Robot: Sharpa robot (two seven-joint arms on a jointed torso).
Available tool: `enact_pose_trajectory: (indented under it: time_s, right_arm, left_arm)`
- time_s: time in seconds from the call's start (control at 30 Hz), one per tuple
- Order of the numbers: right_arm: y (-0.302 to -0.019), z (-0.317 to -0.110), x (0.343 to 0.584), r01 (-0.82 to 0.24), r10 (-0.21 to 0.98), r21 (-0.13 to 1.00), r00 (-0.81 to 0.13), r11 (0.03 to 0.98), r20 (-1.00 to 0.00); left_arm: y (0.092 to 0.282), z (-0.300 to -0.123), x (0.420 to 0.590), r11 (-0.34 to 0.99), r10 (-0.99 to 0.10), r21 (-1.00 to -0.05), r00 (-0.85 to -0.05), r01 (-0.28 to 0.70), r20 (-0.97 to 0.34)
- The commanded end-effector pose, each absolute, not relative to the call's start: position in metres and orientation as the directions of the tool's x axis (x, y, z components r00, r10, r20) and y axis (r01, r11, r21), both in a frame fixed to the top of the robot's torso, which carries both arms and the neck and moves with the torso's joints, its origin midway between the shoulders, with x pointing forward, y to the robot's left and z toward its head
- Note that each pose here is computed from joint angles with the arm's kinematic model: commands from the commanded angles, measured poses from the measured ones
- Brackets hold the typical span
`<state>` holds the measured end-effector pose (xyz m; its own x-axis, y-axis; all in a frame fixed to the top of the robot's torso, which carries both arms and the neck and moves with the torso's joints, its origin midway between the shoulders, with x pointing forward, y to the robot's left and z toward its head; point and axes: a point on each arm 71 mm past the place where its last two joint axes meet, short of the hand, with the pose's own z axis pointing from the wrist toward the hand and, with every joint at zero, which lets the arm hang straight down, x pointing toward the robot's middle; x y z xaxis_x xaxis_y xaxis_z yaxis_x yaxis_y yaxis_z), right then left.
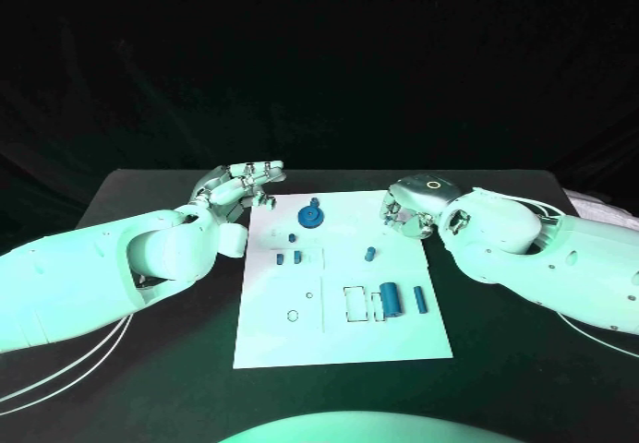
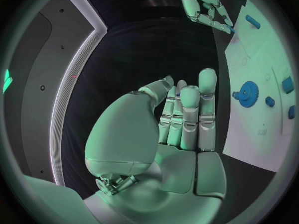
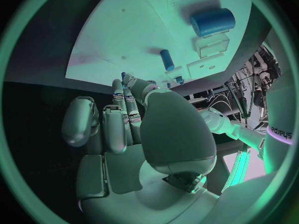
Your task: Assemble the parts on the task board
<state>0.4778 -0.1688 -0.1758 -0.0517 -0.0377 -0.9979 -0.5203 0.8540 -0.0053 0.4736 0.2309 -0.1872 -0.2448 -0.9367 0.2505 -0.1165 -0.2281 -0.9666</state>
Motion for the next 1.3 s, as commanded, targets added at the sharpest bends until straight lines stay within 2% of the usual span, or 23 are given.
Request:
enact_pose_trajectory:
  time_s: [0.03,0.27,0.47,0.83,1.1,1.3]
  right_arm:
    - [-0.167,-0.169,0.473,-0.521,0.010,0.024,-0.030,0.853,-0.999]
    - [-0.154,-0.164,0.460,-0.560,0.048,0.069,-0.052,0.826,-0.998]
    - [-0.124,-0.166,0.440,-0.632,0.069,0.118,-0.100,0.766,-0.993]
    - [-0.076,-0.197,0.408,-0.730,0.045,0.211,-0.240,0.650,-0.970]
    - [-0.061,-0.218,0.402,-0.743,0.006,0.234,-0.295,0.628,-0.955]
    - [-0.056,-0.226,0.404,-0.741,-0.009,0.228,-0.301,0.631,-0.954]
  left_arm:
    - [0.229,-0.187,0.474,-0.240,-0.929,-0.964,-0.260,-0.117,0.263]
    - [0.228,-0.187,0.474,-0.241,-0.928,-0.963,-0.263,-0.118,0.265]
    - [0.226,-0.187,0.473,-0.244,-0.925,-0.962,-0.270,-0.120,0.268]
    - [0.220,-0.186,0.472,-0.250,-0.918,-0.960,-0.286,-0.125,0.276]
    - [0.216,-0.186,0.471,-0.253,-0.912,-0.959,-0.299,-0.129,0.281]
    - [0.213,-0.186,0.472,-0.255,-0.910,-0.958,-0.303,-0.131,0.283]
